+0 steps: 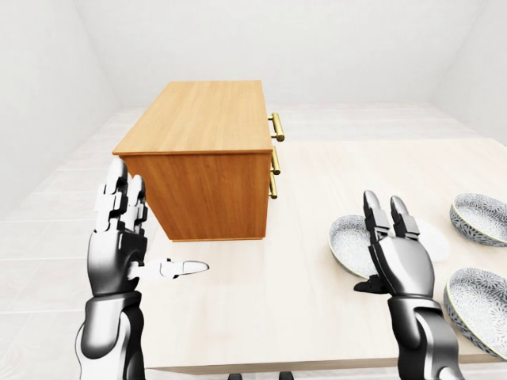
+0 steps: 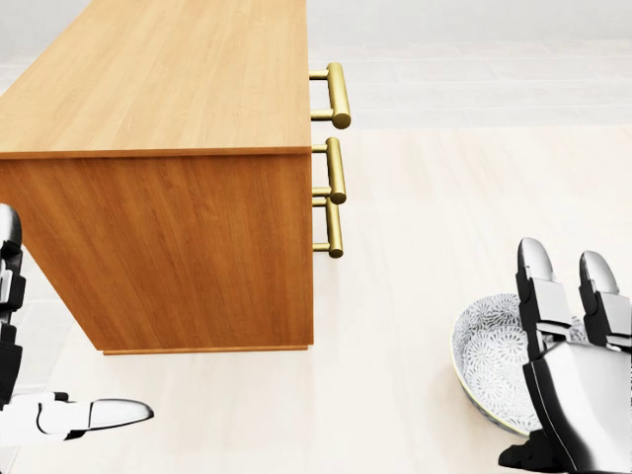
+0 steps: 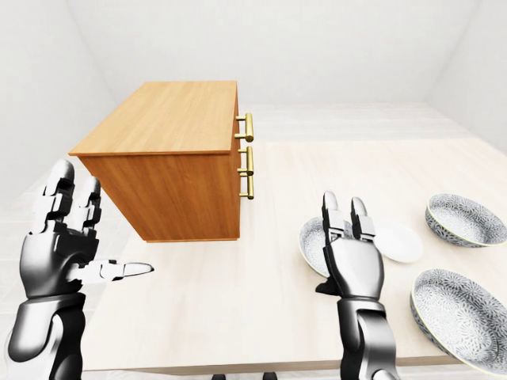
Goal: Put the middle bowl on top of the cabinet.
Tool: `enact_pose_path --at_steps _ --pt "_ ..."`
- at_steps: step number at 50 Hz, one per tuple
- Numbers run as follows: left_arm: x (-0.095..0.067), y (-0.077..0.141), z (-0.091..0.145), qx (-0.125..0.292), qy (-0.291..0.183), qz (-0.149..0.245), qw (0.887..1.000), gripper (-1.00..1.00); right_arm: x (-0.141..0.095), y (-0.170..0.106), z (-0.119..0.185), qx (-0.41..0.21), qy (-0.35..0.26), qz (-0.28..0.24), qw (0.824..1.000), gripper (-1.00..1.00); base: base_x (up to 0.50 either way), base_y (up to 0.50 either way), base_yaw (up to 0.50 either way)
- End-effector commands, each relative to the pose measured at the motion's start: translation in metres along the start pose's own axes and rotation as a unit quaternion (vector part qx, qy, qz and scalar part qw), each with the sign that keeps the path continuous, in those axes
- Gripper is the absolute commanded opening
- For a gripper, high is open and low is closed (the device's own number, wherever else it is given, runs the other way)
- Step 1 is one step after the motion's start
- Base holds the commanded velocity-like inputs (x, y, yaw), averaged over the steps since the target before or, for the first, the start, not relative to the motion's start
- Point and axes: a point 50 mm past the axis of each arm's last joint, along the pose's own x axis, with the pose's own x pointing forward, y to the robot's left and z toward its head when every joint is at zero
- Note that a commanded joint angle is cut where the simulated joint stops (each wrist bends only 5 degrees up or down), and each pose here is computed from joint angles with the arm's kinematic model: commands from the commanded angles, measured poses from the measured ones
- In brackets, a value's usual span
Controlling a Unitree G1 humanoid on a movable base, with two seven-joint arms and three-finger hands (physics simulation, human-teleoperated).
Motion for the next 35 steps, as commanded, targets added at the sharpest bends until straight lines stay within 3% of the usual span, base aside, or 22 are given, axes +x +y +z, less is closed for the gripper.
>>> enact_pose_path --at_steps 1,13,35 --pt "-0.001 0.0 -0.001 -0.002 0.004 -0.001 1.0 1.0 0.002 0.016 -0.008 -0.064 0.012 0.001 0.998 1.0 0.0 0.0 0.0" --pt "-0.004 0.001 0.007 0.002 -0.009 0.0 1.0 1.0 0.0 0.022 -0.009 -0.074 0.012 0.013 0.997 1.0 0.0 0.0 0.0" --pt "-0.004 0.001 -0.001 0.001 0.007 -0.001 1.0 1.0 0.003 0.036 -0.012 -0.086 0.012 0.031 0.996 1.0 0.0 0.0 0.0"
